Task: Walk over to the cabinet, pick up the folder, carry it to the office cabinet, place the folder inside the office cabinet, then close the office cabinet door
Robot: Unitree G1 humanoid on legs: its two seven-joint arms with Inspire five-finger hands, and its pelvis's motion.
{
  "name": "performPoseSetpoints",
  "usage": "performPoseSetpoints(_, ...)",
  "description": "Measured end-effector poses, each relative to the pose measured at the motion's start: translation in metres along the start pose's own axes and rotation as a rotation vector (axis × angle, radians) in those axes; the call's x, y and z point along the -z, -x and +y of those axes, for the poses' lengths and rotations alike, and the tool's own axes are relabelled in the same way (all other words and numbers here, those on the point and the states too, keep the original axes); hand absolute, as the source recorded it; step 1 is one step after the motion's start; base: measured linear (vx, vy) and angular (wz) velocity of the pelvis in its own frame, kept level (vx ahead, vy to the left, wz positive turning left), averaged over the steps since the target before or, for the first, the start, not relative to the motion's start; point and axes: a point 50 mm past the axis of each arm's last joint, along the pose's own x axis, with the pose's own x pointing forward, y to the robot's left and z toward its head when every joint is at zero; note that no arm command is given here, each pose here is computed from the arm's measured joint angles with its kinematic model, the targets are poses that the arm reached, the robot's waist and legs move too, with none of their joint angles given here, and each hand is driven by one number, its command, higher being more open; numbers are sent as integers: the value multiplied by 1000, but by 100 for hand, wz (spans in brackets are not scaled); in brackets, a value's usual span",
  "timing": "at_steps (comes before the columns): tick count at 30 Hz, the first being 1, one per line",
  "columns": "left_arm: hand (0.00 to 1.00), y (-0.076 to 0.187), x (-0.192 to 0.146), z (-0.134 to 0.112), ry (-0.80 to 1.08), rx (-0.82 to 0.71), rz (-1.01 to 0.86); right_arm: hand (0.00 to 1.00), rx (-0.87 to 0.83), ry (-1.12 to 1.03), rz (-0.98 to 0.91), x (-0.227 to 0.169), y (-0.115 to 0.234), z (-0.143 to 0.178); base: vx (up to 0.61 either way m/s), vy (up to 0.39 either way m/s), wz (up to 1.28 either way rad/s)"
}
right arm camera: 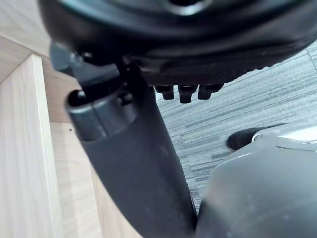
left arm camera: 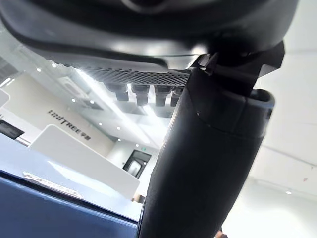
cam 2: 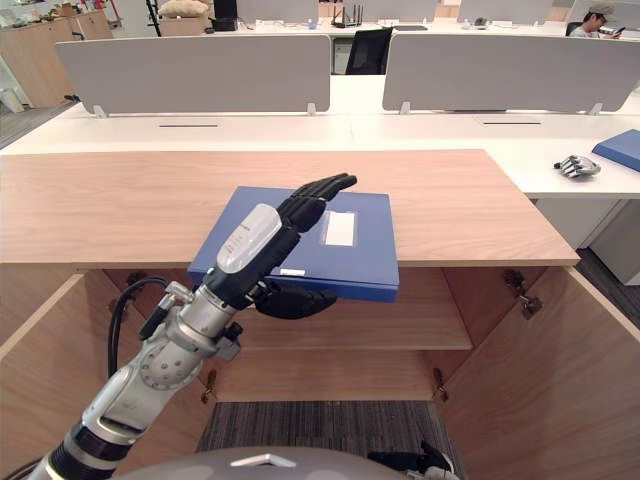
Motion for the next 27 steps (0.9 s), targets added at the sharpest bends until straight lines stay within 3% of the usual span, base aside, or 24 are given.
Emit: performPoseSetpoints(27, 100, 22, 4, -25, -94, 69, 107, 100, 0, 17, 5, 2, 0, -1, 0, 0, 0)
